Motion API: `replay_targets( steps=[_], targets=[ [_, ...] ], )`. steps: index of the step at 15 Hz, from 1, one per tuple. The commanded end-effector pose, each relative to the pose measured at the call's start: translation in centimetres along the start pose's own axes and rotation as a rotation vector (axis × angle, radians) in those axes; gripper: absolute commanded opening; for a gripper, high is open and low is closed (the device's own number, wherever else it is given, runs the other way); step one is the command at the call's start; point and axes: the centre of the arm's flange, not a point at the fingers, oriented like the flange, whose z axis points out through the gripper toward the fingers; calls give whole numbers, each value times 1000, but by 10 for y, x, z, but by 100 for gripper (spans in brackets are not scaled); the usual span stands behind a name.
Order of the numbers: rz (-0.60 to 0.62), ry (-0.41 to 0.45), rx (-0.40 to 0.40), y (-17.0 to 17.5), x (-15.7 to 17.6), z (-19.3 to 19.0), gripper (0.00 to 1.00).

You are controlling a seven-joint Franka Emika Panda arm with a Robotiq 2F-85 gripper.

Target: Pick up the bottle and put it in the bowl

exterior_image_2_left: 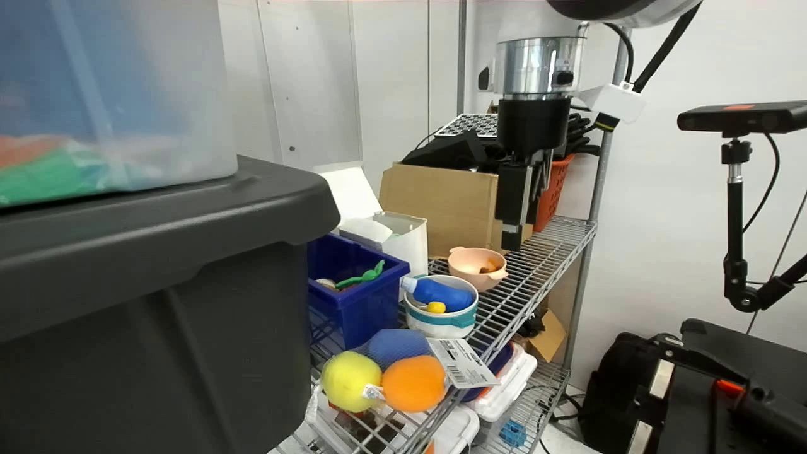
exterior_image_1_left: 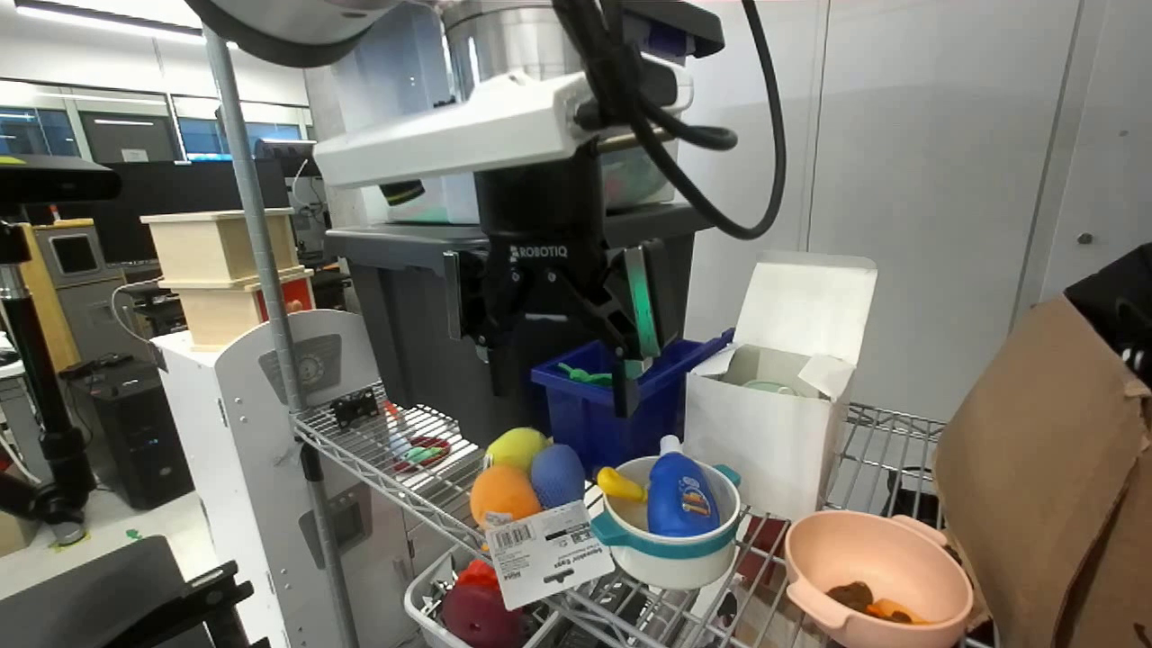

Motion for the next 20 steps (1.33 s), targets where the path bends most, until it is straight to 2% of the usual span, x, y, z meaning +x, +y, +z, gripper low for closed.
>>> replay_targets(
  steps=[1,4,5,6,7,16,20],
  targets=[
    [1,14,-5,5,28,4,100],
    [-10,15,26,2,25,-4,100],
    [-11,2,66,0,14,-15,100],
    [-27,-48,151,-4,-8,-35,100],
    [-8,-15,59,-4,18,2,100],
    [-11,-26,72,-5,16,3,100],
    [-5,-32,56,2,35,14,100]
  ],
)
